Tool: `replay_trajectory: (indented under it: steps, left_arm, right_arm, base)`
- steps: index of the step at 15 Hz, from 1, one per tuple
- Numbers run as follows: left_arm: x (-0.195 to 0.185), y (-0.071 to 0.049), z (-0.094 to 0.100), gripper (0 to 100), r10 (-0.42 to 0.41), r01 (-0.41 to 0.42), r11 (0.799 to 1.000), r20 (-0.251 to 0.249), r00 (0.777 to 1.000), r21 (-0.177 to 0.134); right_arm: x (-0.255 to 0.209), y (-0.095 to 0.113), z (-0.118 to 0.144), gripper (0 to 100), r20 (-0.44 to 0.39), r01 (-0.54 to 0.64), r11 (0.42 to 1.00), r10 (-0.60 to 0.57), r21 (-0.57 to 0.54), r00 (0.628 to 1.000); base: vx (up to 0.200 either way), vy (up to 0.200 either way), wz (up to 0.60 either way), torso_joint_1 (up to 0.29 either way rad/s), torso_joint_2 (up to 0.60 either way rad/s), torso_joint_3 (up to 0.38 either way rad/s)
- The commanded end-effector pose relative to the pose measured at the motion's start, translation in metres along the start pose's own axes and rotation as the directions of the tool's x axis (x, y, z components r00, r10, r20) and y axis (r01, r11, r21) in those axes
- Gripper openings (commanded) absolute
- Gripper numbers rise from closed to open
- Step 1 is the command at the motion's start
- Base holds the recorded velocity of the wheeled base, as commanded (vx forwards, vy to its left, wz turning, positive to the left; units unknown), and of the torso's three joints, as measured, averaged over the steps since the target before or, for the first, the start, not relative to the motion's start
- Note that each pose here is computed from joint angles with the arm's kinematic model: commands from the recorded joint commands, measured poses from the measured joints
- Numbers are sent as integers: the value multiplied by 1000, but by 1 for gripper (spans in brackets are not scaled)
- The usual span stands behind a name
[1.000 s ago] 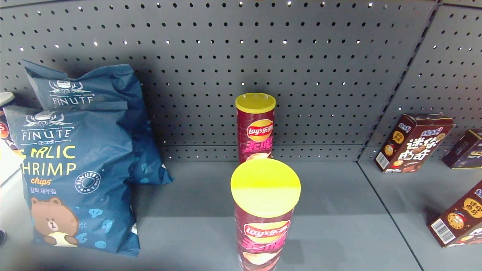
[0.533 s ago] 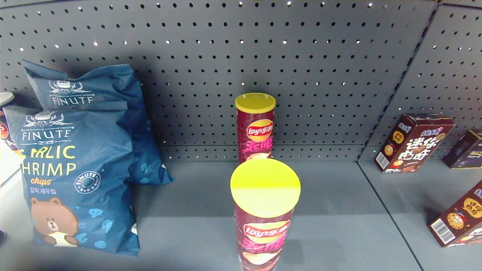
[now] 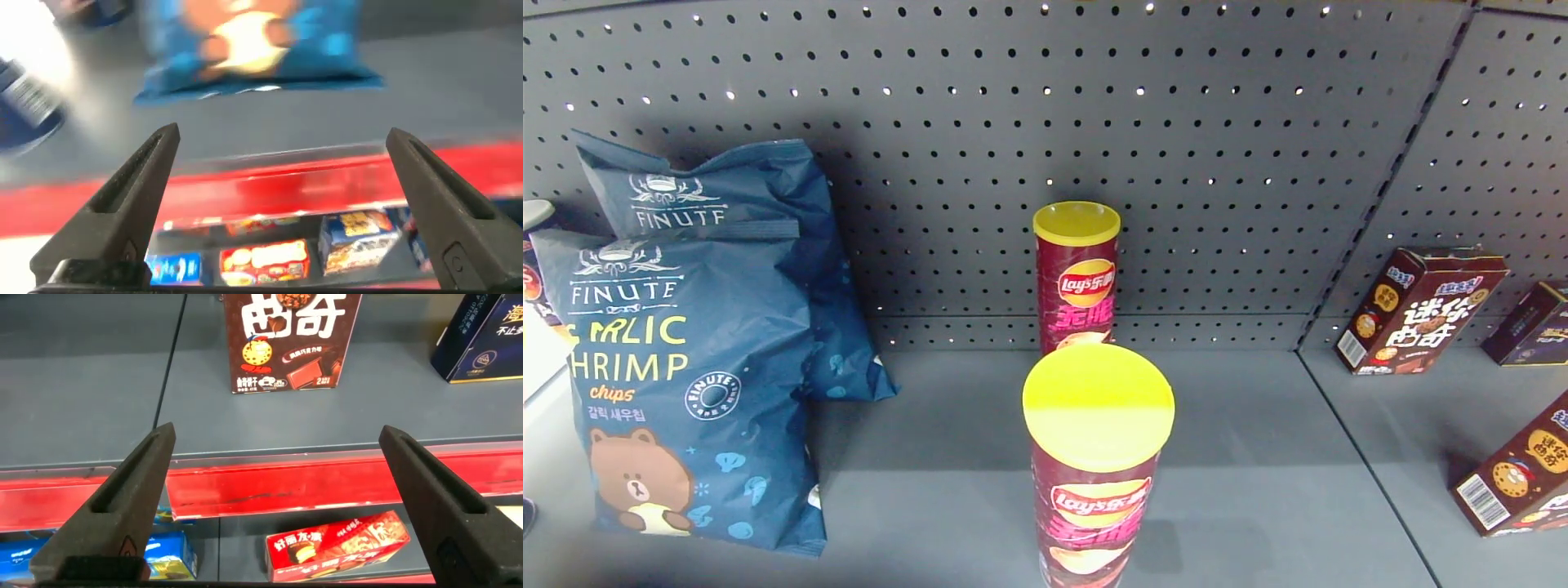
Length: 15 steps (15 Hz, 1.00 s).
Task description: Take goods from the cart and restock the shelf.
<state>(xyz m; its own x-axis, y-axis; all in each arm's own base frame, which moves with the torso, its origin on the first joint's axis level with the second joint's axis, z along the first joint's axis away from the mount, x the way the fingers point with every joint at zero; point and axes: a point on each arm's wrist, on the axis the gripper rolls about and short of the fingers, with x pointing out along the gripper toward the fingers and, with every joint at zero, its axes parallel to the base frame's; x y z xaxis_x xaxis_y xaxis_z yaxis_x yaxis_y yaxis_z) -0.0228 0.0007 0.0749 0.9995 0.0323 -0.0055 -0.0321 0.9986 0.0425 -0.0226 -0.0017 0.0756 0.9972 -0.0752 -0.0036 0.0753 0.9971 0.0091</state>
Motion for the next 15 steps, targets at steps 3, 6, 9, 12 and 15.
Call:
replay_trajectory:
  steps: [3, 6, 9, 12, 15]
  left_arm:
    - [0, -3, 0, 100, -119, 119, 992, 4, 993, 50]
    - [0, -3, 0, 100, -139, 139, 989, 4, 990, 48]
    - [0, -3, 0, 100, -133, 133, 991, 4, 991, 33]
    - [0, -3, 0, 100, -133, 133, 991, 4, 991, 35]
    - [0, -3, 0, 100, -133, 133, 991, 4, 991, 33]
  right_arm:
    - [0, 0, 0, 100, 1, 0, 1000, 0, 0, 1000]
    - [0, 0, 0, 100, 1, 0, 1000, 0, 0, 1000]
    - [0, 0, 0, 100, 1, 0, 1000, 0, 0, 1000]
    - [0, 0, 0, 100, 1, 0, 1000, 0, 0, 1000]
    - [0, 0, 0, 100, 1, 0, 1000, 0, 0, 1000]
  base:
    - [0, 0, 0, 0, 0, 0]
    - [0, 0, 0, 0, 0, 0]
    - [0, 0, 0, 0, 0, 0]
    - [0, 0, 0, 0, 0, 0]
    - [0, 0, 0, 0, 0, 0]
